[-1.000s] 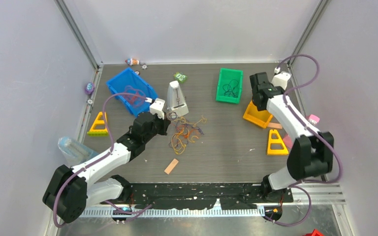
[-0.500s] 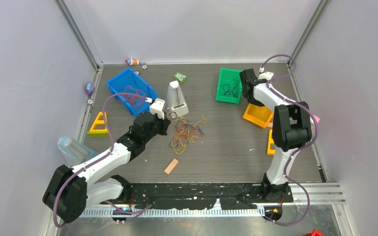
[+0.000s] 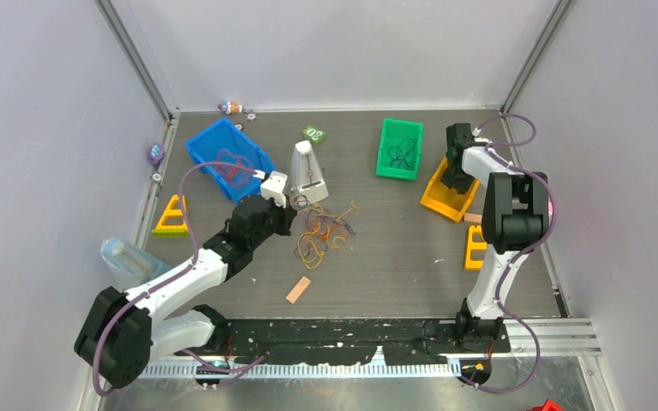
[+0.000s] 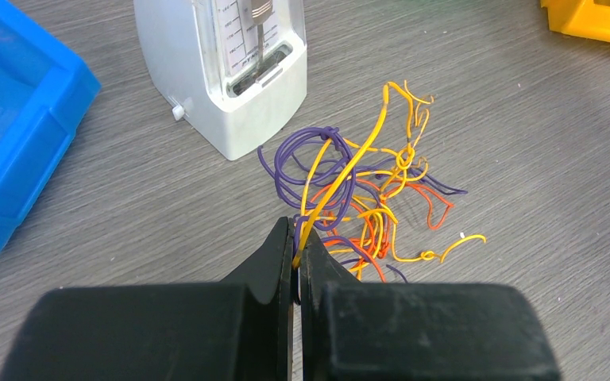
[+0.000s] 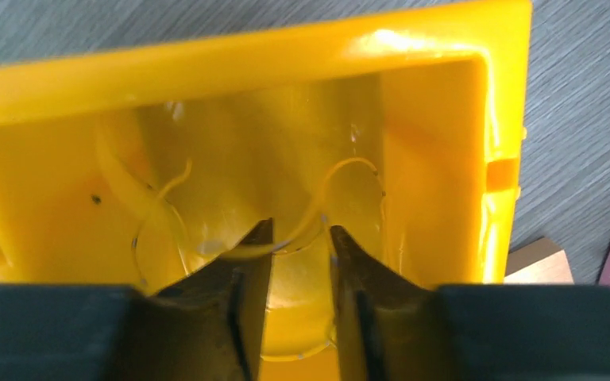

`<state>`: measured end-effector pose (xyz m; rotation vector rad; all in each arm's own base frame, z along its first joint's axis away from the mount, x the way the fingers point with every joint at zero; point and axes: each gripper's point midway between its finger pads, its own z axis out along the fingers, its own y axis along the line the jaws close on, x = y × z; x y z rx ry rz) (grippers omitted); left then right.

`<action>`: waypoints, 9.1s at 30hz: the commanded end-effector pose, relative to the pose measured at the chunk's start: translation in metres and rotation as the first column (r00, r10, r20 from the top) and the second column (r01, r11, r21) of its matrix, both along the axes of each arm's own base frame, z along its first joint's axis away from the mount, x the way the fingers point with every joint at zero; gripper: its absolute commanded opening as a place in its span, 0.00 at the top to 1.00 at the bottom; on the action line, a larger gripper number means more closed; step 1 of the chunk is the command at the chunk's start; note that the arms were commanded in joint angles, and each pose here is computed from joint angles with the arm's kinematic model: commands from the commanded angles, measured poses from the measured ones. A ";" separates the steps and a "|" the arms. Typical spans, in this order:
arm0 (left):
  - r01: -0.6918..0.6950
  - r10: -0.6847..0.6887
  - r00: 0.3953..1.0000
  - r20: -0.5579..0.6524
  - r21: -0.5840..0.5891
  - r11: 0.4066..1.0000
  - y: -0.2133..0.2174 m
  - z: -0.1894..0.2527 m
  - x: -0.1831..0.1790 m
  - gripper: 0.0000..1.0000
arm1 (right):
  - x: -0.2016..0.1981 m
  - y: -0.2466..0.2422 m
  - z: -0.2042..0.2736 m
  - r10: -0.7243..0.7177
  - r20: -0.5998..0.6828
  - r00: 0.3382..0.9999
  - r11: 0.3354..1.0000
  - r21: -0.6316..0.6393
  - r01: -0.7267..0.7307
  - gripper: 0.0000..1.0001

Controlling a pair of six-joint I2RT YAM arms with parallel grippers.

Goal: Untangle the cables

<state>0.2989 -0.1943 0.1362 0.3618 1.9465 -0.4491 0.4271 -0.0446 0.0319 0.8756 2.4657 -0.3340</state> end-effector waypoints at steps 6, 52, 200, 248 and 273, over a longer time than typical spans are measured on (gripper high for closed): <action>0.020 -0.019 0.999 0.050 -0.020 1.000 -0.006 0.016 0.005 1.00 | -0.002 0.001 0.085 0.038 0.200 0.979 0.999 -0.031 -0.032 0.38; 0.039 -0.038 0.998 0.058 -0.021 0.999 -0.010 0.018 0.002 1.00 | -0.051 -0.029 0.088 -0.032 0.354 0.935 0.994 0.110 -0.007 0.95; 0.017 -0.011 0.997 0.070 -0.087 0.996 -0.003 0.020 0.002 1.00 | -0.024 0.003 0.338 0.173 0.703 0.690 0.982 -0.176 -0.068 0.95; 0.111 -0.103 0.991 0.080 -0.096 0.989 -0.020 0.025 -0.007 1.00 | -0.067 0.205 0.135 0.661 0.458 0.595 0.690 -0.059 -0.722 0.02; 0.103 -0.103 0.994 -0.026 -0.012 0.995 -0.022 0.019 -0.021 0.27 | -0.128 0.322 0.105 0.693 0.715 0.094 0.326 -0.195 -0.925 0.10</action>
